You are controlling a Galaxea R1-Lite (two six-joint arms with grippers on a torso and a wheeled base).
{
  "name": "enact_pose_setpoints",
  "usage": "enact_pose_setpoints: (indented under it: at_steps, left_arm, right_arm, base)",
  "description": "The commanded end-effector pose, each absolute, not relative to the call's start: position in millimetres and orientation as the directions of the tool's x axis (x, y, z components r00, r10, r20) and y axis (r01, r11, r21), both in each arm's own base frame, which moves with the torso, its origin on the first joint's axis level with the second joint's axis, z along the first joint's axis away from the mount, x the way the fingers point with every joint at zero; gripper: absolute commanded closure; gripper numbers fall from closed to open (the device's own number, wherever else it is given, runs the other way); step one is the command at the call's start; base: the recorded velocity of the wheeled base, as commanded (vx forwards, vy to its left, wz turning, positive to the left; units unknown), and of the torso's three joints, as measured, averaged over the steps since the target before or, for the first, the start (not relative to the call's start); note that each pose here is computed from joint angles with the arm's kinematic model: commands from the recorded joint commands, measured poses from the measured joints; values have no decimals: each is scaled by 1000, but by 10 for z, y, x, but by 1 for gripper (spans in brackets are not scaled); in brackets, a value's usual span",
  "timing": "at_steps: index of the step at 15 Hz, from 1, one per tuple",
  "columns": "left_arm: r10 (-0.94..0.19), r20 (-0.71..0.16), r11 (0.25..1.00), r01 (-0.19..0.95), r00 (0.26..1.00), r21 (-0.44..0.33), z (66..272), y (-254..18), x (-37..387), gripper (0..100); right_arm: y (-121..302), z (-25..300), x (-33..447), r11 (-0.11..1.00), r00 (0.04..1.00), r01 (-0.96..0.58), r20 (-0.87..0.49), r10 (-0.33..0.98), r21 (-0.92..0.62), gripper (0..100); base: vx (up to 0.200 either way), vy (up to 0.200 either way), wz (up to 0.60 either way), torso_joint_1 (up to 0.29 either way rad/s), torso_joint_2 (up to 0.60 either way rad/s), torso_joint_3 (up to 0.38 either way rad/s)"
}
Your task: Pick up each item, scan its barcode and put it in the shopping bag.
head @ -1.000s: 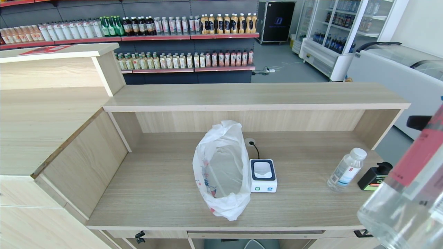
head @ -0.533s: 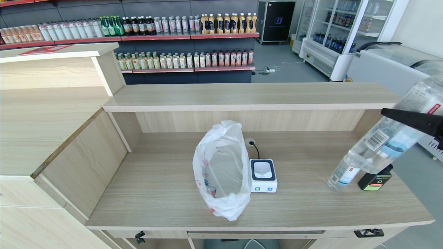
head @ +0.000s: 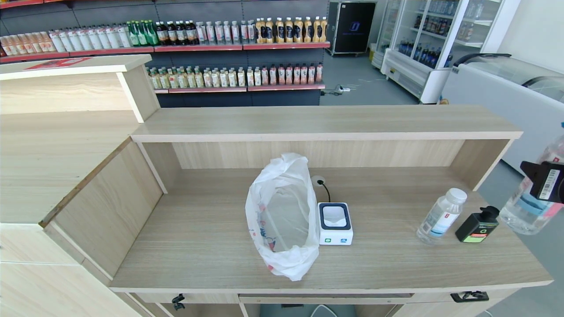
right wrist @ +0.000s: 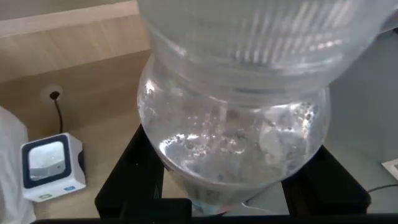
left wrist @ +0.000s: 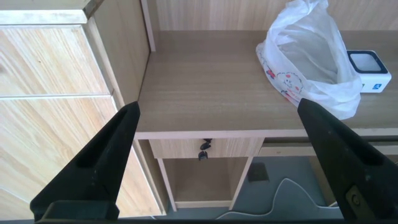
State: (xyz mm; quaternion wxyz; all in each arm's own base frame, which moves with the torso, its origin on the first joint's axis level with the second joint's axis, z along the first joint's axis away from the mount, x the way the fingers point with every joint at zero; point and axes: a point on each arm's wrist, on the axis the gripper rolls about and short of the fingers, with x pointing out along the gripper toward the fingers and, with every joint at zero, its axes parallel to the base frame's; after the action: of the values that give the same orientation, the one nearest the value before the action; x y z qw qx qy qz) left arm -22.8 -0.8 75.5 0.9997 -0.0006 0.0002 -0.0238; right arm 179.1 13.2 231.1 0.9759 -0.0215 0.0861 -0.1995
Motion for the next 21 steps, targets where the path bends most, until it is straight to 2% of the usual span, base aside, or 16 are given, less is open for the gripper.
enact_pose_setpoints:
  at_steps: [1, 6, 11, 14, 17, 21]
  left_arm:
    - [-48, -2, 999, 48, 999, -2, 755, -8, -227, 0]
    - [-48, -2, 999, 48, 999, -2, 755, -8, -227, 0]
    - [-48, -2, 999, 48, 999, -2, 755, -8, -227, 0]
    - [-48, -2, 999, 48, 999, -2, 755, -8, -227, 0]
    - [-48, -2, 999, 48, 999, -2, 755, -8, -227, 0]
    - [-48, -2, 999, 48, 999, -2, 755, -8, -227, 0]
  right_arm:
    - [147, 2149, 1934, 913, 882, 385, -239, -407, -133, 100]
    - [117, 2195, 1980, 965, 941, 170, -258, -219, -200, 100]
    - [56, 2119, 2290, 959, 960, 100, -228, -163, -266, 100]
    - [18, 1979, 2530, 953, 956, 103, -235, -173, -285, 100]
    - [-28, 1827, 2772, 949, 972, 38, -210, -109, -314, 100]
    - [-251, 1688, 2951, 858, 965, -260, -152, 214, -442, 100]
  base:
    - [0, 0, 0, 0, 0, 0]
    - [0, 0, 480, 1, 0, 2]
    - [0, 0, 600, 6, 1, 2]
    - [0, 0, 0, 0, 0, 0]
    - [0, 0, 0, 0, 0, 0]
    - [0, 0, 0, 0, 0, 0]
